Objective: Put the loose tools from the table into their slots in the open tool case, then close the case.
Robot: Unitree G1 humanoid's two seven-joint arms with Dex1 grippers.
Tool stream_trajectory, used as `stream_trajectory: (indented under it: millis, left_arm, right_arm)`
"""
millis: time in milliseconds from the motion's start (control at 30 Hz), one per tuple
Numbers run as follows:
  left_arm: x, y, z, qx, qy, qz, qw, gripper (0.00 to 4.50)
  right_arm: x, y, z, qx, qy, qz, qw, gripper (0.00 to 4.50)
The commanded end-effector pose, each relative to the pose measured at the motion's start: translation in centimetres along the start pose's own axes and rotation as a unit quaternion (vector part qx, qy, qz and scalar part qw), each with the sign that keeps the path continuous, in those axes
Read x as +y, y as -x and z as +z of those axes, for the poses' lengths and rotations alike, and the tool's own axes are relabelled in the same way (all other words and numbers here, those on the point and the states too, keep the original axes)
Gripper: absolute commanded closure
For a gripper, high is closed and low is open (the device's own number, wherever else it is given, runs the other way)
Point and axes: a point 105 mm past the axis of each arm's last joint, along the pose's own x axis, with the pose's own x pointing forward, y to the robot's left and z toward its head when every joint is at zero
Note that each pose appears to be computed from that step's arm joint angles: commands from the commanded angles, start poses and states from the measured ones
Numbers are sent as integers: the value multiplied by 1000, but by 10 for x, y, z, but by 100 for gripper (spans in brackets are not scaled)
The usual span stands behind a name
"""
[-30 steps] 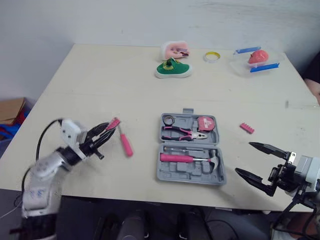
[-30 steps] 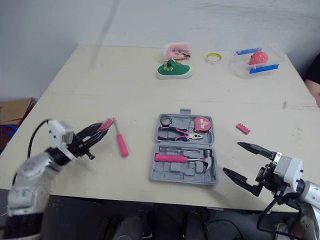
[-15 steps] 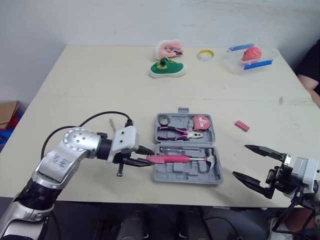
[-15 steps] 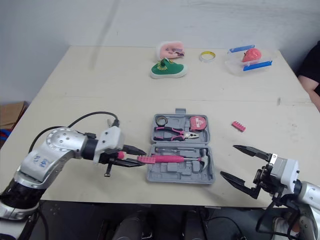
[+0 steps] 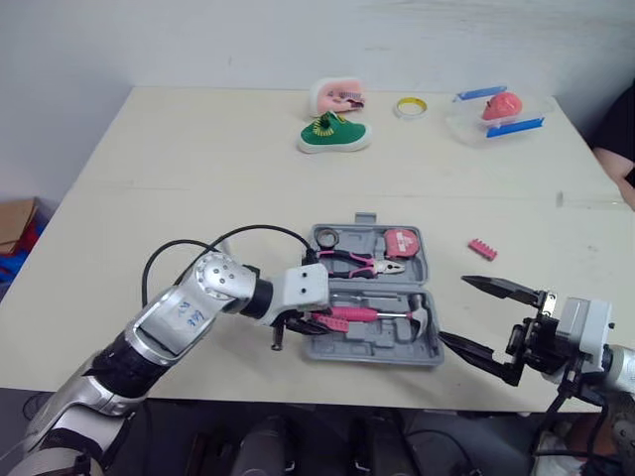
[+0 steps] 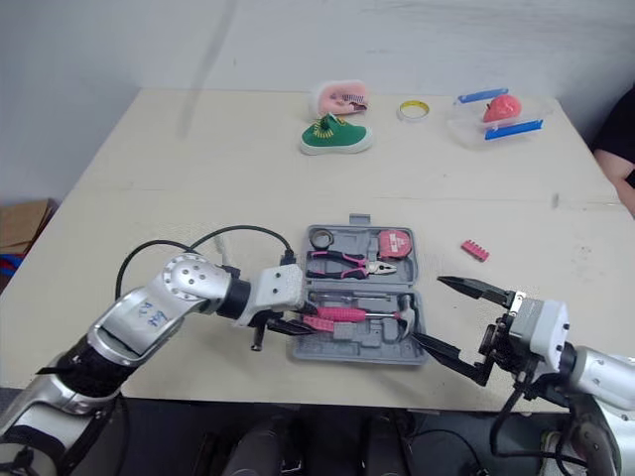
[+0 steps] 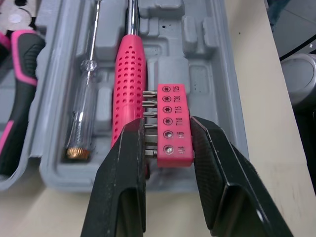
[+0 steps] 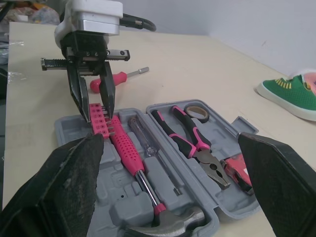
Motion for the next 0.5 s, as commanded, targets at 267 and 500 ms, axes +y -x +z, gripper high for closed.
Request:
stream_trajectory:
  millis: [267, 500]
  left_arm:
    - [-8, 6, -6, 35, -1, 0, 999, 382]
    - [-4, 7, -8, 35, 2, 17, 999, 382]
  right_arm:
    - [-5, -3, 8, -2, 14, -1, 1000, 0]
    - [-5, -2, 6, -2, 14, -5, 1000, 0]
